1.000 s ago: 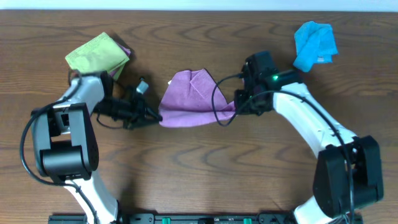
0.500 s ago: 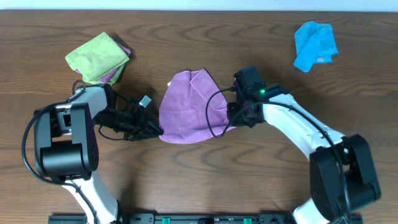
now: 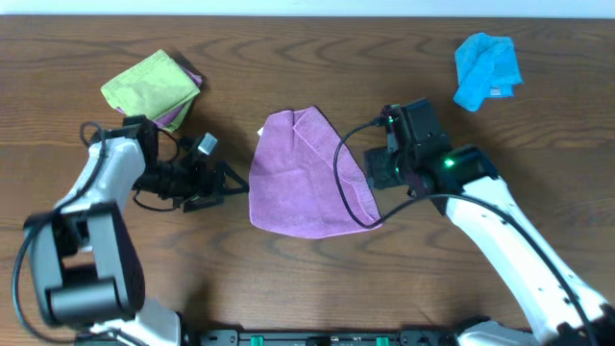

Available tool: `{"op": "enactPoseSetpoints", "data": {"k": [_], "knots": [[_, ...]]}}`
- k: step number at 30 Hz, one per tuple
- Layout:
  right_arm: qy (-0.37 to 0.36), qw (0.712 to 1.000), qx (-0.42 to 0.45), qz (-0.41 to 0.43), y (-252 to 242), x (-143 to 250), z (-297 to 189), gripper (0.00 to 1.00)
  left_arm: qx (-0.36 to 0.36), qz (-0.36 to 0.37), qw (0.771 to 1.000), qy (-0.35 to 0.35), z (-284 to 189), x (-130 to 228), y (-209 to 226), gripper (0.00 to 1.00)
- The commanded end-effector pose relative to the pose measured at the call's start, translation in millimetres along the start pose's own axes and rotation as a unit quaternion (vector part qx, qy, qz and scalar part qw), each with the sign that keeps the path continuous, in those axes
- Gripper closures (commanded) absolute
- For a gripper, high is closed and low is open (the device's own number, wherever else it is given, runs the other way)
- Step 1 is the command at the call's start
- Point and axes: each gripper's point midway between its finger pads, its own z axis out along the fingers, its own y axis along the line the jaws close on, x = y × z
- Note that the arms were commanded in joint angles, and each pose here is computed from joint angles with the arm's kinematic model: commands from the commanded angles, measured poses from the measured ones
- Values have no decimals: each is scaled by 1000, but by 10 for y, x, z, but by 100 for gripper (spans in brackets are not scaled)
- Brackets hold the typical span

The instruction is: Fold the cloth

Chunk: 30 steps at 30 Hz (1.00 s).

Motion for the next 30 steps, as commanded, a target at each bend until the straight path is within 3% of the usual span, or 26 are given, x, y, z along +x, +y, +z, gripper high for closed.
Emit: {"op": "enactPoseSetpoints", "data": {"k": [1,7,12,21,30], "knots": [[-26,998,-11,-49,73,-113,-12,35,-13,5,1000,-27,-138,-83,-114,5],[-50,995,-38,-79,257,-293,243,37,-14,-16,999,-30,-186,-35,-196,5],[-27,999,-38,-19,239,-194,235,52,-14,-35,999,-14,-116,89,-129,5],[-67,997,-46,15,58,-236,-336,50,2,-82,997,6,233,468,178,4],[-76,996,-53,15,32,-150,-617,50,35,-102,992,-70,453,289,370,5]]}}
